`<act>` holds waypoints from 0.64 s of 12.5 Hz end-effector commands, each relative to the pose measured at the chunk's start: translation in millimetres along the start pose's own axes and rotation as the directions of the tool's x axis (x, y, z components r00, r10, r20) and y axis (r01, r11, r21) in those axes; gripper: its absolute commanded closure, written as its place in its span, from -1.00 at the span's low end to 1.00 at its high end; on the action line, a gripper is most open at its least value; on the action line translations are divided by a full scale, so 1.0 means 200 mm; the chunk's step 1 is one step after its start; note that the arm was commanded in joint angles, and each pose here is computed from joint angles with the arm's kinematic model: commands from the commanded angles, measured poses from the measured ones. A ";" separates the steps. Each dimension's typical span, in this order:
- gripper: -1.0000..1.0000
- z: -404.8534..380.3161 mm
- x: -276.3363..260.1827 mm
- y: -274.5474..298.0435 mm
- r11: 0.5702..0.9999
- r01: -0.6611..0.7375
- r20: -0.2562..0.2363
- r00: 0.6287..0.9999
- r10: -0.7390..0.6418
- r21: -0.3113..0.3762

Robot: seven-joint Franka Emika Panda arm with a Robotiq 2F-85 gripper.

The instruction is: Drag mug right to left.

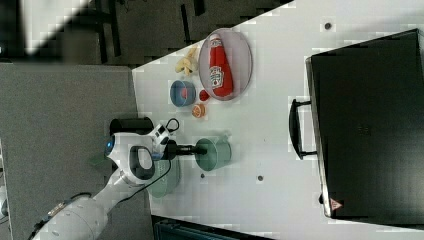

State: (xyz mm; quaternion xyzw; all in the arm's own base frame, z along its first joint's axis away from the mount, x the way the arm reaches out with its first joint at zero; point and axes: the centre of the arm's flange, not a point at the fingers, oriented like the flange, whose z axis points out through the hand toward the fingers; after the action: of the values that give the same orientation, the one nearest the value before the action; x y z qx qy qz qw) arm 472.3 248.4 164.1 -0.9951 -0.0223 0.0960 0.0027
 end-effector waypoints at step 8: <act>0.65 -0.06 0.05 -0.32 0.996 -0.077 -0.047 0.996 0.079 0.036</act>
State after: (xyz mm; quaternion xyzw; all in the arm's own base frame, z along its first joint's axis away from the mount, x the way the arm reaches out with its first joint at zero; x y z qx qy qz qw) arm 471.8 292.2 161.7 -0.9957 -0.0238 0.0887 0.0088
